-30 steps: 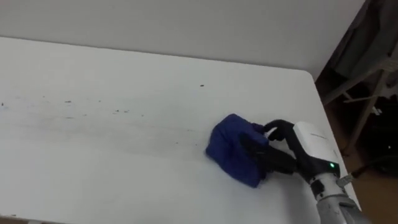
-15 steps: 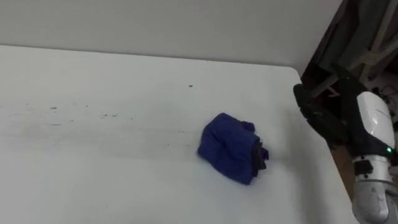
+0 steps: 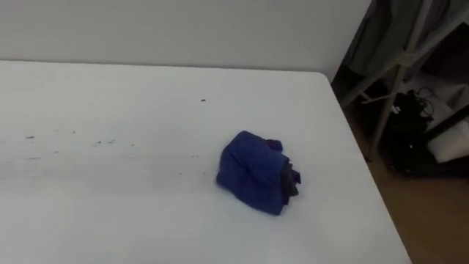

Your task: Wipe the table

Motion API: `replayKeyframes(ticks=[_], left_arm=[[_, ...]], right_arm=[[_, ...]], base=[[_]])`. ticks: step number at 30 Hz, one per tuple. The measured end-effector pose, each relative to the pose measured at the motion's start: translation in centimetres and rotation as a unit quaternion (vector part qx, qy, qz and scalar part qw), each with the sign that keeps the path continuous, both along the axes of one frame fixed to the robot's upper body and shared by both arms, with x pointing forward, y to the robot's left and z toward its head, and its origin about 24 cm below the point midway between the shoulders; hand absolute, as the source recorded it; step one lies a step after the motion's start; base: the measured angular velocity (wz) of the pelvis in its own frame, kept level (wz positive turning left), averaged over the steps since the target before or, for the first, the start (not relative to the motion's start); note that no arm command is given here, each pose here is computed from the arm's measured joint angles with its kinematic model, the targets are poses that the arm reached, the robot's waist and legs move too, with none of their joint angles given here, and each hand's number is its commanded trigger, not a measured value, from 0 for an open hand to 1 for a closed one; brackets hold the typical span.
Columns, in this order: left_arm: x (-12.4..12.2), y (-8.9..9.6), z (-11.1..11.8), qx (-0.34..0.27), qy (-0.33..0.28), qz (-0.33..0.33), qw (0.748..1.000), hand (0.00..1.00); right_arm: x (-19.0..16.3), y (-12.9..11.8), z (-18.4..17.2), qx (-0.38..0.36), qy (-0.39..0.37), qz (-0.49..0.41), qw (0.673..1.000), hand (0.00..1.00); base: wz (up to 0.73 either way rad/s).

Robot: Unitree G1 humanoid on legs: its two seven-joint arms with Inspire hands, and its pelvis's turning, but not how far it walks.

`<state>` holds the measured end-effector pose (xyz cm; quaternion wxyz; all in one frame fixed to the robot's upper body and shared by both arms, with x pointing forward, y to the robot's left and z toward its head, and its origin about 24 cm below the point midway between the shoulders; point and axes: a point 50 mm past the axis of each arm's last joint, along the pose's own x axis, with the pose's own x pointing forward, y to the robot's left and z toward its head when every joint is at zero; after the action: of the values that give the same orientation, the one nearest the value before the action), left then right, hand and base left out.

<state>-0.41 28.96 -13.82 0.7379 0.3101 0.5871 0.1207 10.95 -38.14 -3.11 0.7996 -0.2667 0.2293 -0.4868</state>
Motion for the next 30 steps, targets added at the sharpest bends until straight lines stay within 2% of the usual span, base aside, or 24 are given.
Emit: replayKeyframes(ticks=[3,5,6,8,12,14,17,18,20,24,26,30], left_arm=[[-0.3,0.0,0.0,0.002,0.006,0.013,1.000,0.00],[-0.8,0.1,0.0,0.005,0.008,0.028,1.000,0.00],[-1.0,0.1,0.0,0.006,0.010,0.028,1.000,0.00],[-1.0,-0.1,-0.1,0.003,0.011,0.030,0.999,0.00],[-1.7,-0.6,-0.5,-0.008,0.038,0.038,0.999,0.00],[-1.7,-1.0,-0.7,-0.013,0.051,0.027,0.998,0.00],[-1.0,-1.6,-1.0,-0.017,0.057,0.006,0.998,0.00],[-0.8,-1.8,-1.1,-0.019,0.058,0.000,0.998,0.00],[0.1,-2.8,-1.6,-0.030,0.060,-0.020,0.998,0.00],[1.2,-4.4,-2.1,-0.046,0.060,-0.059,0.995,0.00],[2.1,-5.2,-2.2,-0.047,0.051,-0.080,0.994,0.00],[2.1,-5.4,-2.2,-0.044,0.053,-0.092,0.993,0.00]], right_arm=[[-5.2,-0.3,-3.4,0.071,0.073,-0.091,0.991,0.00],[-9.9,0.0,-5.5,0.126,0.120,-0.181,0.968,0.00],[-11.0,0.2,-6.0,0.141,0.133,-0.200,0.960,0.00],[-15.1,1.9,-7.7,0.204,0.182,-0.261,0.926,0.00],[-19.9,6.2,-9.7,0.301,0.263,-0.288,0.870,0.00],[-20.9,8.6,-10.7,0.347,0.342,-0.225,0.844,0.00],[-19.4,9.9,-11.6,0.348,0.435,-0.099,0.825,0.00],[-18.7,10.0,-11.8,0.342,0.444,-0.075,0.825,0.00],[-14.9,10.1,-12.4,0.305,0.461,0.013,0.833,0.00],[-8.8,10.4,-12.4,0.236,0.446,0.138,0.852,0.00],[-5.3,11.4,-12.1,0.203,0.427,0.206,0.857,0.00],[-2.2,13.6,-12.0,0.224,0.372,0.254,0.865,0.00]], base=[[-0.03],[0.00],[0.00],[0.00],[0.01],[-0.13],[-0.17],[-0.06],[-0.07],[0.01],[0.09],[0.26]])
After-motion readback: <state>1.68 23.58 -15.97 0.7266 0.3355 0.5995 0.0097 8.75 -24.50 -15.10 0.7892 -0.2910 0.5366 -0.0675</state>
